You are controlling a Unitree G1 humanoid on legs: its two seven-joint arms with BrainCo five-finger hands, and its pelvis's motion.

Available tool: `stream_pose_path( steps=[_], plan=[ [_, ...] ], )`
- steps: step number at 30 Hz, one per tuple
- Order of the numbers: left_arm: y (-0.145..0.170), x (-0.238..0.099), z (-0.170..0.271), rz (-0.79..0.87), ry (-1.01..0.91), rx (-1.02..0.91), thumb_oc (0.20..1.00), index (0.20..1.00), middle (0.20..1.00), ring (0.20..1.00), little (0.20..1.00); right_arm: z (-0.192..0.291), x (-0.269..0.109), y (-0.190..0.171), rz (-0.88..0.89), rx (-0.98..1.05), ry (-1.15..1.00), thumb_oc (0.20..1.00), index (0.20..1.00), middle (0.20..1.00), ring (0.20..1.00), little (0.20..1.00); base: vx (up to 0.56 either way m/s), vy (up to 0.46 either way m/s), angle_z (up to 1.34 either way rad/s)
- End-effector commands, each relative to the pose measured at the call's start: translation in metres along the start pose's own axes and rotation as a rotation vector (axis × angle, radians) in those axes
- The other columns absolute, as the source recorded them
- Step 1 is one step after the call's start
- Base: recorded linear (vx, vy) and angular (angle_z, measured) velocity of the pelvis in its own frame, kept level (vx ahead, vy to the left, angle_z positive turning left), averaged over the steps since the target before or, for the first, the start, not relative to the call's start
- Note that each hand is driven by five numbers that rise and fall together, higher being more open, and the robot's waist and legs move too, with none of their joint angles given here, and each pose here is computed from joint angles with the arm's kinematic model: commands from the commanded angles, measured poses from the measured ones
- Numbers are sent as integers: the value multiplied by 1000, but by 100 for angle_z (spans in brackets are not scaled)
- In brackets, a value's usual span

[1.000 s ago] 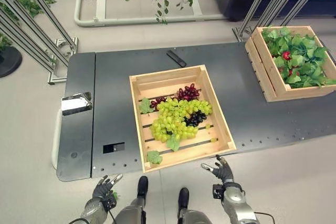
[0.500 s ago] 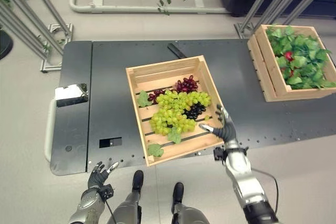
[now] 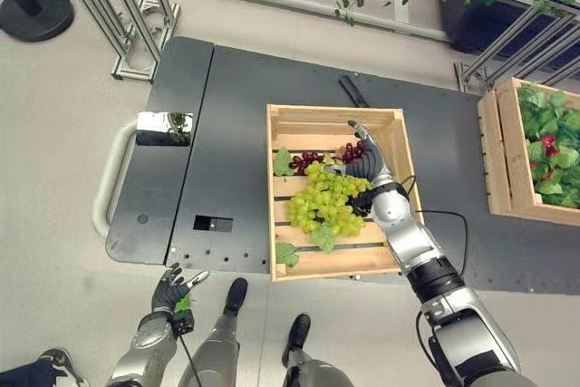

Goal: Pick up the fruits from the basket on one side to the basket on the other side

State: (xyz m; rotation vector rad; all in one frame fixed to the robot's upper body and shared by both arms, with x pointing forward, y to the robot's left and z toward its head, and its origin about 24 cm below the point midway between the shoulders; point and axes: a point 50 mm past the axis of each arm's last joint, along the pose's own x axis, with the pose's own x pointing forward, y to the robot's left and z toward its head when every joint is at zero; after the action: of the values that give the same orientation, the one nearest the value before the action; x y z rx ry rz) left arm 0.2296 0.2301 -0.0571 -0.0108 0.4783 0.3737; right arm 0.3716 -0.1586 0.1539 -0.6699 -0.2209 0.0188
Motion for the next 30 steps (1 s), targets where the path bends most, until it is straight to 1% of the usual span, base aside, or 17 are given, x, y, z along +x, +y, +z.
stream_pose_path(
  steps=[1,4,6,7,8,9,10,11,12,13,16,17,19,20,21,26,30],
  plan=[
    [-5,-1,22,-28,-107,22,1000,1000,1000,1000,1000,20,17,-11,17,-140,-61,1000,1000,1000,1000,1000,-34,-21,2],
    [-6,-2,30,-40,-143,20,1000,1000,1000,1000,1000,18,26,-14,24,-240,-19,1000,1000,1000,1000,1000,-28,-14,5],
    [-7,-3,35,-49,-163,14,1000,1000,1000,1000,1000,19,31,-16,19,-261,-7,1000,1000,1000,1000,1000,-31,-17,9],
    [-12,-6,48,-77,-218,18,1000,1000,1000,1000,1000,9,41,-28,4,-393,78,1000,1000,1000,1000,1000,-30,-21,16],
    [-12,-6,48,-76,-218,16,1000,1000,1000,1000,1000,9,41,-28,3,-393,76,1000,1000,1000,1000,1000,-35,-31,19],
    [-17,-8,54,-103,-244,15,1000,1000,1000,1000,1000,-4,44,-36,7,-510,159,1000,1000,1000,1000,1000,-10,-21,33],
    [-20,-8,56,-120,-250,17,1000,1000,1000,1000,1000,-10,45,-42,12,-580,197,1000,1000,1000,1000,1000,-11,-31,33],
    [-24,-9,59,-136,-264,15,1000,1000,1000,1000,1000,-17,45,-47,20,-638,237,1000,1000,1000,1000,1000,-8,-22,33],
    [-24,-9,59,-136,-265,14,1000,1000,1000,1000,1000,-17,45,-47,19,-639,236,1000,1000,1000,1000,1000,3,-22,25],
    [-29,-11,64,-163,-282,10,1000,1000,1000,1000,1000,-38,39,-62,21,-703,351,1000,1000,1000,1000,1000,4,-15,31],
    [-37,-13,70,-194,-301,3,1000,1000,1000,1000,1000,-55,30,-81,-14,-735,429,1000,1000,1000,1000,1000,2,-6,37],
    [-38,-13,70,-195,-301,3,1000,1000,1000,1000,1000,-55,30,-81,-15,-735,429,1000,1000,1000,1000,1000,-4,-10,33],
    [-44,-14,74,-224,-313,4,1000,1000,1000,1000,1000,-74,18,-98,-33,-779,521,1000,1000,1000,1000,1000,-19,0,18],
    [-44,-14,74,-225,-313,4,1000,1000,1000,1000,1000,-74,18,-98,-34,-779,522,1000,1000,1000,1000,1000,-27,6,16],
    [-50,-15,77,-246,-319,4,1000,1000,1000,1000,1000,-87,8,-107,-46,-782,580,1000,1000,1000,1000,1000,-11,1,13],
    [-62,-18,79,-288,-326,2,1000,1000,1000,1000,1000,-107,-8,-120,-84,-777,672,1000,1000,1000,1000,1000,-11,12,8],
    [-68,-20,81,-313,-333,2,1000,1000,1000,1000,1000,-111,-12,-119,-89,-770,685,1000,1000,1000,1000,1000,-4,3,1]
  ],
)
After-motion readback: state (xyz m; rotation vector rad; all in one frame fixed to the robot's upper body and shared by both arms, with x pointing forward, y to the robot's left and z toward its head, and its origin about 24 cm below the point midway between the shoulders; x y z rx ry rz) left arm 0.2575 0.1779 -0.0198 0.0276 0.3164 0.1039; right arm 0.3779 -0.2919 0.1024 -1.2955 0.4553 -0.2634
